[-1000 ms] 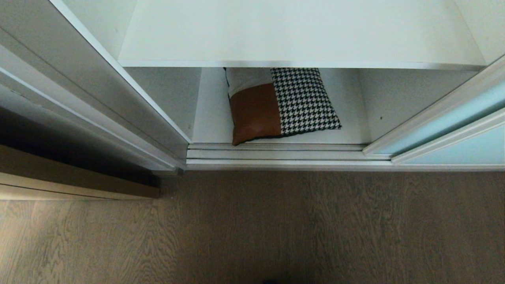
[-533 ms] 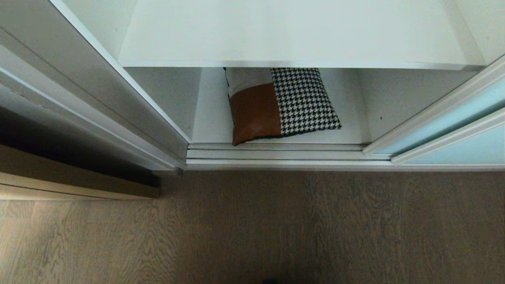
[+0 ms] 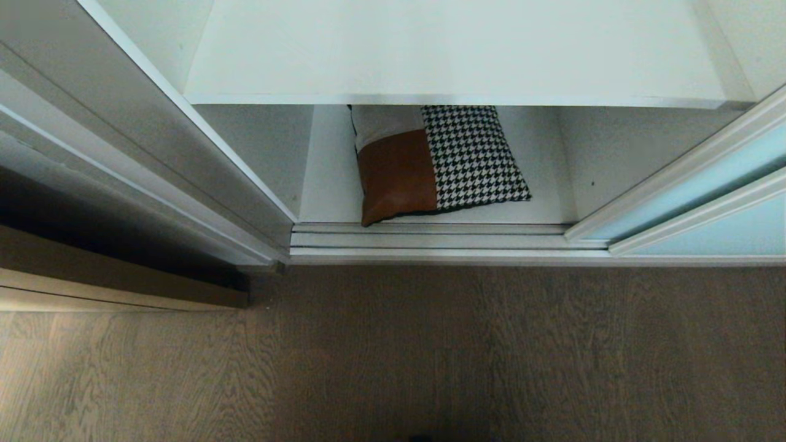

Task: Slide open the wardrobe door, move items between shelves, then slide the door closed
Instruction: Place the pillow on the higher shelf

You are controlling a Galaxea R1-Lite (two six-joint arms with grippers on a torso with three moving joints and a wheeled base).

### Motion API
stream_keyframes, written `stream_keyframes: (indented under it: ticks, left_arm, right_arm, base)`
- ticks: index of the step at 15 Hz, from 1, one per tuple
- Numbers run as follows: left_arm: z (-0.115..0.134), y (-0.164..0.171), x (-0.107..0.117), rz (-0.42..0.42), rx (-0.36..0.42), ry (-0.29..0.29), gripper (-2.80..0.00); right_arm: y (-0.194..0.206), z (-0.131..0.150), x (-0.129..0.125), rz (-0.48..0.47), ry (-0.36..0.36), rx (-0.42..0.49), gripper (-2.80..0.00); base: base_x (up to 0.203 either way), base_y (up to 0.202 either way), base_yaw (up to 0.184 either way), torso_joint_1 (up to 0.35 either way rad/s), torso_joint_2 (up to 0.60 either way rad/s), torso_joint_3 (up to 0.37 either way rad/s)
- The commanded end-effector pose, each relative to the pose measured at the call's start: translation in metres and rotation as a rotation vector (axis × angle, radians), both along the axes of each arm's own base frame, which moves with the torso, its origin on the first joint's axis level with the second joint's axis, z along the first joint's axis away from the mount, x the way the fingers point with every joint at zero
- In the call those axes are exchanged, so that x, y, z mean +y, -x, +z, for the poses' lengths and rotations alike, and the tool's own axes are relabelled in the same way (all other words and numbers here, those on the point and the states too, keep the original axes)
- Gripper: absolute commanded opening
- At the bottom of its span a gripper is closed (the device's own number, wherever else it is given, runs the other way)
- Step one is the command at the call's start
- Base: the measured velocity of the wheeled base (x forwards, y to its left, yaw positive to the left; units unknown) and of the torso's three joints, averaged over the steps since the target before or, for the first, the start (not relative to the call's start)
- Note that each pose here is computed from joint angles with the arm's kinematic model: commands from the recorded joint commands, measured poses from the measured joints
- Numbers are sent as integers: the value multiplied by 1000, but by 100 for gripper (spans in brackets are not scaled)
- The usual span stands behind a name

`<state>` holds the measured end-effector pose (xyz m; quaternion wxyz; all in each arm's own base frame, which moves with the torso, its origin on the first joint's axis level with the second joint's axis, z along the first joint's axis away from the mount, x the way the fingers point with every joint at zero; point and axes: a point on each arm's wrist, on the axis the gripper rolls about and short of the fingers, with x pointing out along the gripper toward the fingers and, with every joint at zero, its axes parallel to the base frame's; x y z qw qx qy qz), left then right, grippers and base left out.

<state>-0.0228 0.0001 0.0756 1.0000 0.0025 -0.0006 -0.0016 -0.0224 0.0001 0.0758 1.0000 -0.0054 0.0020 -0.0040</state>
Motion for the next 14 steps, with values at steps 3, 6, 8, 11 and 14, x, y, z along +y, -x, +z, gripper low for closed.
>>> stream_keyframes:
  ticks: [3, 6, 8, 11, 14]
  left_arm:
    - [0, 0, 0, 0, 1, -1, -280]
    - [0, 0, 0, 0, 3, 0, -280]
    - [0, 0, 0, 0, 1, 0, -280]
    - [0, 0, 0, 1, 4, -14, -280]
    - [0, 0, 0, -3, 6, -38, -280]
  right_arm:
    - [0, -1, 0, 0, 0, -1, -280]
    - [0, -1, 0, 0, 0, 0, -280]
    - [0, -1, 0, 0, 0, 0, -280]
    - [0, -1, 0, 0, 0, 0, -280]
    - [0, -1, 0, 0, 0, -1, -280]
  base:
    - [0, 0, 0, 0, 0, 0]
    - [0, 0, 0, 0, 0, 0]
    - [0, 0, 0, 0, 0, 0]
    - [0, 0, 0, 0, 0, 0]
    - [0, 0, 0, 0, 0, 0]
